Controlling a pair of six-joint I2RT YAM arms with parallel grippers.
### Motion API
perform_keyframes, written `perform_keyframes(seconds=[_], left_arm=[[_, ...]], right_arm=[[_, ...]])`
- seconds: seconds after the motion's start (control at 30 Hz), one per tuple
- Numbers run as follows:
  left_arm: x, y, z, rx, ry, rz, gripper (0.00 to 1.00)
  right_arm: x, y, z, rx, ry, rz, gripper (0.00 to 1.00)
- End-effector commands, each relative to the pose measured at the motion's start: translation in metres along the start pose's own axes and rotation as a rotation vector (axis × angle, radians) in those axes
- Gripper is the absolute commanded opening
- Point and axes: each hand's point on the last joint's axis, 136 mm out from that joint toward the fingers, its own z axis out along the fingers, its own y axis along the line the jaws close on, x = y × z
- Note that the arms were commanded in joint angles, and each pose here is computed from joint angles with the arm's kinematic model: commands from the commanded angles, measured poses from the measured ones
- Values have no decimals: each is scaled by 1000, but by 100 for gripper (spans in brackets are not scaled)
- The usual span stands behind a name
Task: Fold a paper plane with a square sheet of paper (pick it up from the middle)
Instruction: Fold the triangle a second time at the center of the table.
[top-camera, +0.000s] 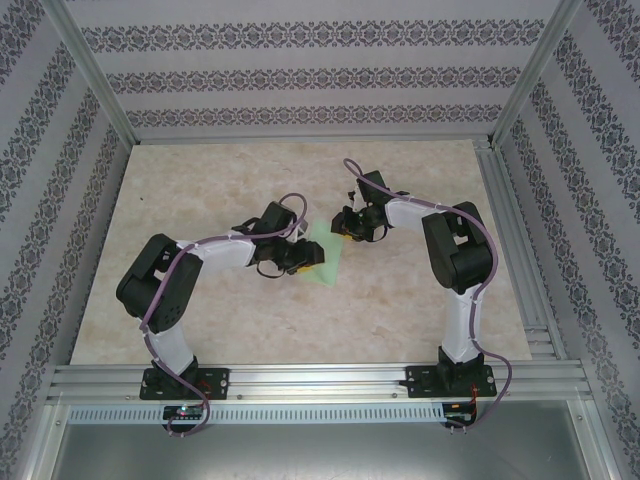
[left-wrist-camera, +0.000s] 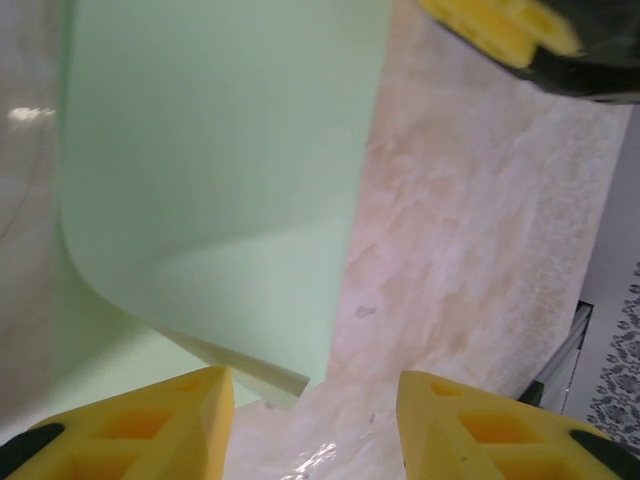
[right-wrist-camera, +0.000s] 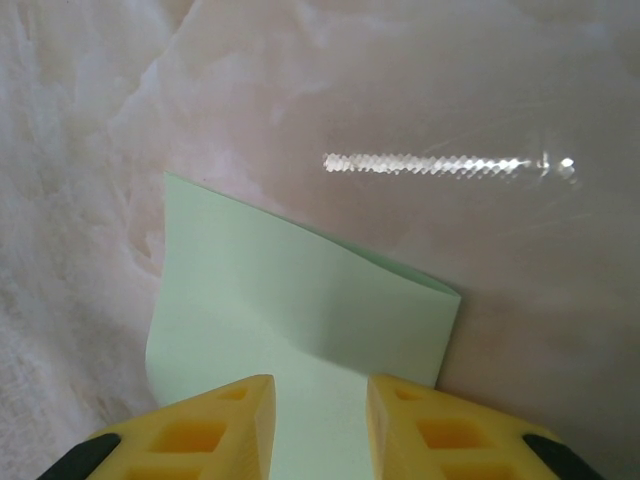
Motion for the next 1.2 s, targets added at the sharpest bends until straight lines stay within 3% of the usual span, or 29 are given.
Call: perform_keyframes(seconds=[0.0,0.3,0.47,0.83,1.17], left_arm=[[-8,-25,6,71,-7,57,49],[-13,-22,18,59,-3,66,51],[-12,-13,20,26,-9,59,36],[-11,2,21,-33,-18,54,12],[-10,5,22,-43,-14,52,5]], right_arm=[[2,0,8,1,12,-17,31],[-4,13,-7,-52,-19,-30,31],[-7,33,-37,-134,-64,-73,34],[55,31,-47,-136,76,-138,44],[67,44,-27,-194,134,-157,37]])
